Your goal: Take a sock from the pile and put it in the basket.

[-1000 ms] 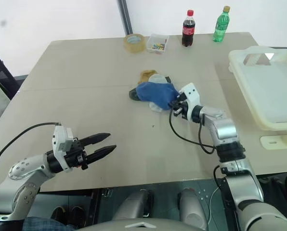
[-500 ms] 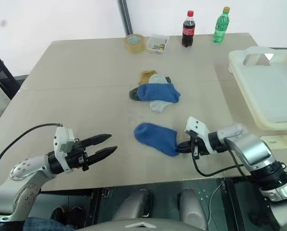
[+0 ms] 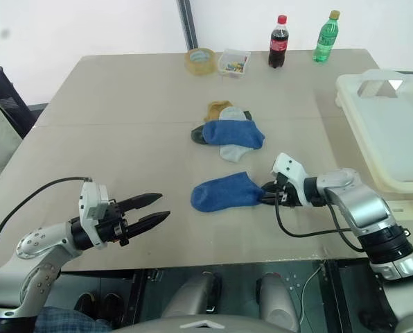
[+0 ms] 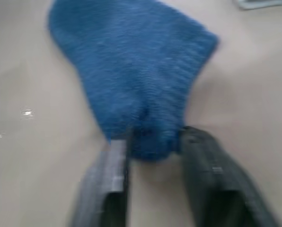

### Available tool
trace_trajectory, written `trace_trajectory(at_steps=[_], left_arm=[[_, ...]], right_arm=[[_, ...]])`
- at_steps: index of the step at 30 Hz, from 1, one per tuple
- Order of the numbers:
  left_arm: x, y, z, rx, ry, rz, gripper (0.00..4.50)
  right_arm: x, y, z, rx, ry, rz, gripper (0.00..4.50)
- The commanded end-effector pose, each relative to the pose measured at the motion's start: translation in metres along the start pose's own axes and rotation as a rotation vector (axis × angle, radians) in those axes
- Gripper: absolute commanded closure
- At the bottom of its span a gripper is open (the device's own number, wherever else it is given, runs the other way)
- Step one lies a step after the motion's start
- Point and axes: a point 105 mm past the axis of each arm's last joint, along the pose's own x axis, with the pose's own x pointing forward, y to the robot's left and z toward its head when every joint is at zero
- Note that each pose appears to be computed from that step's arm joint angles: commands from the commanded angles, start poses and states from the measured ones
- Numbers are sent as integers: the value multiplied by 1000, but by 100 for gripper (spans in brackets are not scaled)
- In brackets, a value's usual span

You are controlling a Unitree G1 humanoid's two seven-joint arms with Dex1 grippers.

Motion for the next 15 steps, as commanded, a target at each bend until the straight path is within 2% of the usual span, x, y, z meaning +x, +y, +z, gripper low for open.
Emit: trace_trajectory(at_steps=[1,3,8,10,15], left_arm=[[2,-4,5,36,-8,-17,163],[3,-4,6,40,-7,-18,163],[4,3,16,51,-68,12,163],[6,6,24,63,-112,27,163],[12,34,55,142,-257,175,163]], right_arm=[[-4,1,3,3,-10,-7,79],[-7,-6,7,-7,-14,-54,2],[-22,-6,16,-53,-6,-55,2],[-28,-11,27,-63,-42,-85,2],[-34,-55,62,-7,-219,-313,2]])
